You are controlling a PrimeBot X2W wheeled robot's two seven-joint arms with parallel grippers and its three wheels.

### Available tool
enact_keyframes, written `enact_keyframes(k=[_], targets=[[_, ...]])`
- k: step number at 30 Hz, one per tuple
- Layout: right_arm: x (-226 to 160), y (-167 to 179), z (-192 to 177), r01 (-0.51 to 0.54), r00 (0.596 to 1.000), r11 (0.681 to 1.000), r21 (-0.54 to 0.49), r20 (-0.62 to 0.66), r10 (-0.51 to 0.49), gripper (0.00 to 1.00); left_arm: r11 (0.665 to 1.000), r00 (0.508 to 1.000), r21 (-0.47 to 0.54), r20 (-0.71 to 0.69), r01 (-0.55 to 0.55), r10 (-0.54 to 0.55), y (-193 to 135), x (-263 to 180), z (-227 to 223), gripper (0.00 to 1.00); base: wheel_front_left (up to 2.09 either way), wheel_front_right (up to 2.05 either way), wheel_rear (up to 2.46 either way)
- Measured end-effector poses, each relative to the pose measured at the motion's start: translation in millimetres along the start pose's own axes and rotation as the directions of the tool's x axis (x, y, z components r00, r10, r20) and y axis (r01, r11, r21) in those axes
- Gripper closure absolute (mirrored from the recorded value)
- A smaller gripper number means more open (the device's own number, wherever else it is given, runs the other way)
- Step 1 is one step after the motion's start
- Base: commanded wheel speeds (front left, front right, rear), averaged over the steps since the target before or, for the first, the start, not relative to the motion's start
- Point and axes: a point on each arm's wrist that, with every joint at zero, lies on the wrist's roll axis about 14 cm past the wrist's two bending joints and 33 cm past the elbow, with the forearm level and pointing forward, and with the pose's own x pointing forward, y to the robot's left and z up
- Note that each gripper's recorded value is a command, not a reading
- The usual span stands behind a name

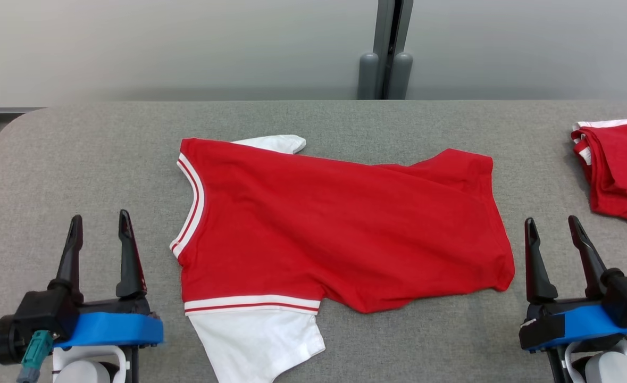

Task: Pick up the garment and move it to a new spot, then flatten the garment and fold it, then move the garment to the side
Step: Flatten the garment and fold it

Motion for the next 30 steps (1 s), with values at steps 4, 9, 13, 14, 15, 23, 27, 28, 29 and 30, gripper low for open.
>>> enact_keyframes(k=[4, 9, 13, 14, 15, 23, 27, 28, 29, 30], targets=[[-1, 1, -4, -0.003, 1.0, 1.0, 0.002, -0.013, 0.003, 0.0, 1.0, 1.0, 0.004, -0.015, -0.001, 0.001, 0, -8, -5, 0.0, 0.0, 0.0, 0.0], [-4, 1, -18, -0.007, 0.997, 1.0, 0.001, -0.071, 0.007, 0.0, 1.0, 1.0, -0.001, -0.018, -0.008, 0.007, 0, -11, -6, 0.0, 0.0, 0.0, 0.0], [-7, 0, -36, -0.011, 0.99, 1.0, -0.003, -0.142, 0.01, 0.0, 1.0, 1.0, -0.001, -0.024, -0.011, 0.011, 1, -12, -8, 0.0, 0.0, 0.0, 0.0], [-7, 0, -42, -0.015, 0.987, 1.0, -0.008, -0.163, 0.013, 0.0, 1.0, 1.0, -0.003, -0.025, -0.014, 0.014, 2, -12, -8, 0.0, 0.0, 0.0, 0.0], [-9, 0, -48, -0.016, 0.983, 1.0, -0.007, -0.182, 0.014, 0.0, 1.0, 1.0, -0.003, -0.025, -0.016, 0.016, 3, -12, -9, 0.0, 0.0, 0.0, 0.0], [-19, 1, -98, -0.02, 0.942, 1.0, 0.011, -0.334, 0.022, 0.0, 0.999, 0.999, -0.006, -0.033, -0.032, 0.032, 8, -14, -11, 0.0, 0.0, 0.0, 0.0], [-18, 10, -115, -0.034, 0.923, 0.999, 0.029, -0.382, 0.043, 0.0, 0.999, 0.998, -0.002, -0.039, -0.039, 0.039, 11, -14, -13, 0.0, 0.0, 0.0, 0.0], [-17, 11, -118, -0.036, 0.919, 0.999, 0.035, -0.391, 0.047, 0.0, 0.999, 0.998, -0.001, -0.04, -0.04, 0.04, 11, -14, -13, 0.0, 0.0, 0.0, 0.0], [-16, 14, -121, -0.04, 0.916, 0.998, 0.039, -0.398, 0.052, 0.0, 0.999, 0.998, -0.001, -0.041, -0.042, 0.042, 12, -14, -14, 0.0, 0.0, 0.0, 0.0], [-15, 15, -124, -0.04, 0.912, 0.998, 0.047, -0.408, 0.056, 0.0, 0.999, 0.998, -0.001, -0.041, -0.045, 0.045, 13, -13, -14, 0.0, 0.0, 0.0, 0.0]])
